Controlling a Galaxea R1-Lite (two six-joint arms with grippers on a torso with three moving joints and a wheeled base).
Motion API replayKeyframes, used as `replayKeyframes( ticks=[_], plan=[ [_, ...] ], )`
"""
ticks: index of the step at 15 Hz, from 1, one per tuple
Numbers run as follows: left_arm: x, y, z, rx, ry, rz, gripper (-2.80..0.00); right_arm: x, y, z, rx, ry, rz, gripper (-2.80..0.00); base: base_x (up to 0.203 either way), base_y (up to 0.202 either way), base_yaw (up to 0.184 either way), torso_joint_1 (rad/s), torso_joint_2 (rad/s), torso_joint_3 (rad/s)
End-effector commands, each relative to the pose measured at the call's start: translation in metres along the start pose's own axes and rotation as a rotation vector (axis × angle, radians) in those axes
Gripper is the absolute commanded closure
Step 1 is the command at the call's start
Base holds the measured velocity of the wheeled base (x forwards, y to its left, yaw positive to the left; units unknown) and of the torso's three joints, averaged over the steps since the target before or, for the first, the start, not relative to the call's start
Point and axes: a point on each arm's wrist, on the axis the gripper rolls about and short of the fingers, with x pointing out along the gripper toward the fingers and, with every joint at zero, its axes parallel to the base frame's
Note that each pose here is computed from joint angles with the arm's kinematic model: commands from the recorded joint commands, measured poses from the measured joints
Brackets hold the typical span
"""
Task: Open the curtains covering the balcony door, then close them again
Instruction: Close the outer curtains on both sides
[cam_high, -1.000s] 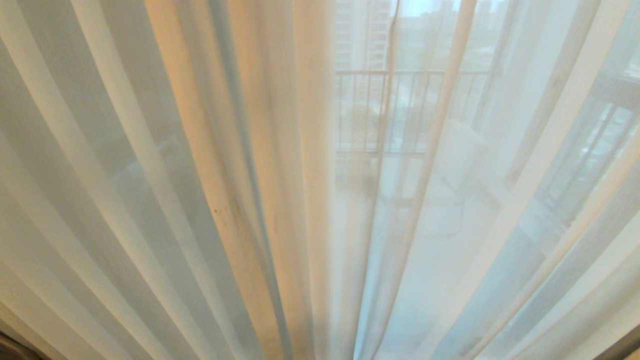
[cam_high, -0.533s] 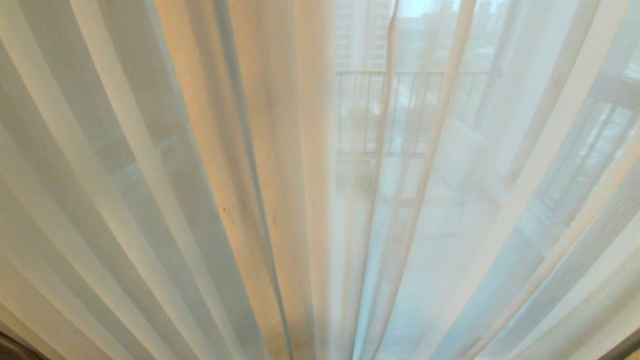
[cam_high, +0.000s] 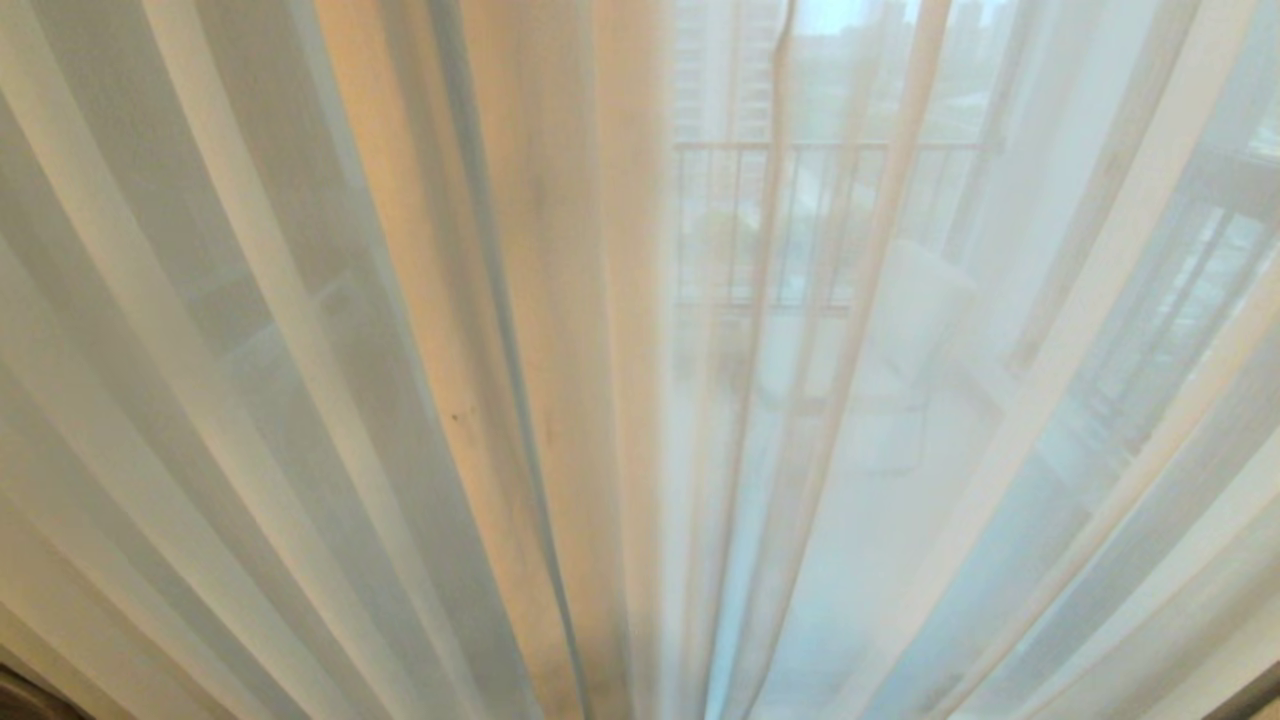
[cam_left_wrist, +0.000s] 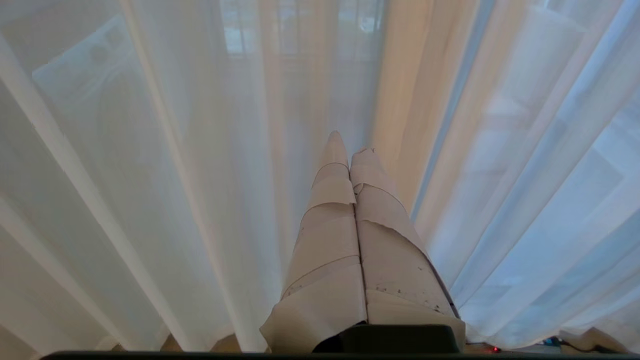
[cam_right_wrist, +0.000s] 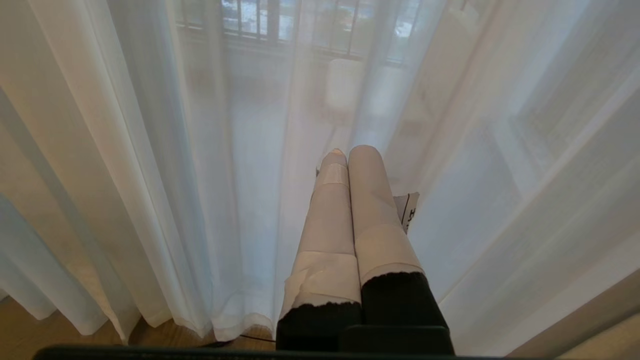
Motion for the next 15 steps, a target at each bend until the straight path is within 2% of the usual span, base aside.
replayKeyframes(
  ticks=[1, 3, 5, 6, 7, 15],
  plan=[
    [0.004, 0.0005, -0.006, -0.006, -0.03, -0.001, 0.0, 0.0001, 0.0, 0.0, -0.001, 0.001, 0.002, 0.0, 0.0, 0.0, 0.0, 0.0, 0.0, 0.0],
    [0.0042, 0.0007, -0.0065, 0.012, -0.03, 0.006, 0.0, 0.0001, 0.0, 0.0, -0.001, 0.002, 0.001, 0.0, 0.0, 0.0, 0.0, 0.0, 0.0, 0.0],
    [0.0069, 0.0028, -0.0109, 0.098, -0.045, 0.082, 0.0, 0.0001, 0.0, 0.0, -0.001, 0.002, 0.001, 0.0, 0.0, 0.0, 0.0, 0.0, 0.0, 0.0],
    [0.0071, 0.0026, -0.013, 0.106, -0.027, 0.07, 0.0, 0.0001, 0.0, 0.0, -0.001, 0.001, 0.002, 0.0, 0.0, 0.0, 0.0, 0.0, 0.0, 0.0],
    [0.0071, 0.0026, -0.0153, 0.101, -0.005, 0.065, 0.0, 0.0001, 0.0, 0.0, -0.001, 0.002, 0.001, 0.0, 0.0, 0.0, 0.0, 0.0, 0.0, 0.0],
    [0.0071, 0.0027, -0.0156, 0.082, -0.002, 0.07, 0.0, 0.0001, 0.0, 0.0, -0.001, 0.002, 0.001, 0.0, 0.0, 0.0, 0.0, 0.0, 0.0, 0.0]
  ],
)
